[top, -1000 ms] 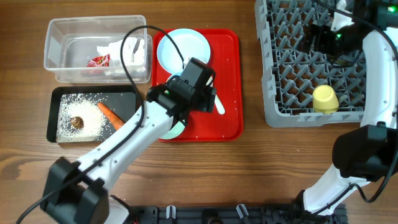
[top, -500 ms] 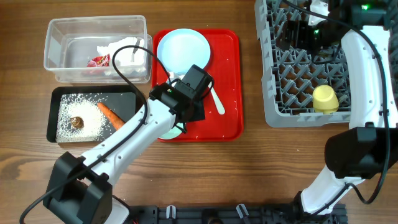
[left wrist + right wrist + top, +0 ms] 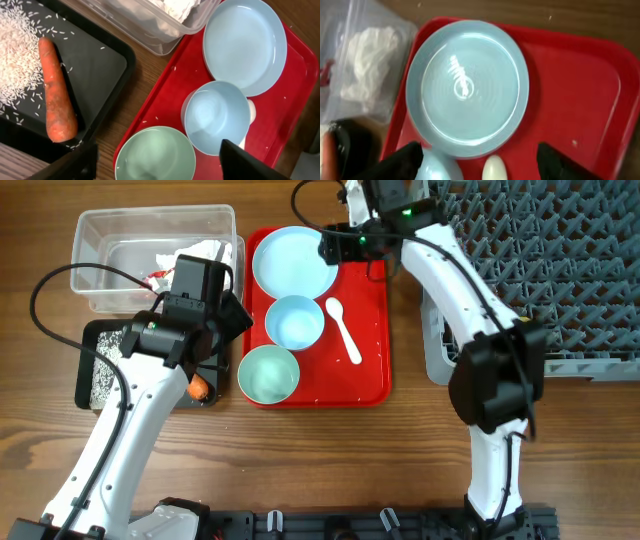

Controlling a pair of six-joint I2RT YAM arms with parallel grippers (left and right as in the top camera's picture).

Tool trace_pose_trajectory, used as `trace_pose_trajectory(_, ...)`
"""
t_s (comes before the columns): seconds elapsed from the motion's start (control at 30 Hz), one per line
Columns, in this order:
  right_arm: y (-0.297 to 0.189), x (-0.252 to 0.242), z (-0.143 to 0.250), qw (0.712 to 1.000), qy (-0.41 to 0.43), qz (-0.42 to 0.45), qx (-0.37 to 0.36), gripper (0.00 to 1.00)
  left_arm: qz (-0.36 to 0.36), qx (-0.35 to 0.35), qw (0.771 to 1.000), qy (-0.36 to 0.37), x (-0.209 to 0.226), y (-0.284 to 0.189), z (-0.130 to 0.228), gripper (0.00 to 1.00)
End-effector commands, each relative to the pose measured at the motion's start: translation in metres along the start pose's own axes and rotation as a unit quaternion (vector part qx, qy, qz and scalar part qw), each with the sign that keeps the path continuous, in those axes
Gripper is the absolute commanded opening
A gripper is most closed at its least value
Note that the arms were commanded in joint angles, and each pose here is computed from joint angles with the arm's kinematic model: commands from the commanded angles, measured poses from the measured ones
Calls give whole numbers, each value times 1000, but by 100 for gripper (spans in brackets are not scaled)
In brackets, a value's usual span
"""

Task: Sort waste into correct bins and load items into the dishwasher rack
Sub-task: 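Reach the right gripper to the light blue plate rim and grasp, then lift the plate and stand it upright in the dish rack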

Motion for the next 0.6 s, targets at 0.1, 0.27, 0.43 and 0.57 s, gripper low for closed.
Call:
trace_pose_trajectory(0.1, 70, -35, 10, 990, 135, 22, 16, 66, -21, 20, 1000, -1, 3, 17, 4, 82)
trace_pose_trajectory(0.27, 97, -48, 25, 983, 175, 42, 29, 52, -30, 34, 999, 1, 5, 23, 9, 88)
trace_pose_trajectory(0.43, 109, -62, 32, 981, 178, 71, 29, 25, -32, 37, 999, 2, 6, 23, 10, 95)
trace_pose_trajectory(0.57, 114, -64, 31, 980, 184, 70, 25, 7, -32, 37, 999, 2, 5, 23, 10, 100)
Point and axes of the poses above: each gripper's point midway between its finger pads, its own y axis out along the fingers, its own x axis along the line the jaws close on, z = x × y, the point moved 2 cm from there along -y, back along the fingers, and after that the axes turned 15 degrees about y, right-handed, at the moved point
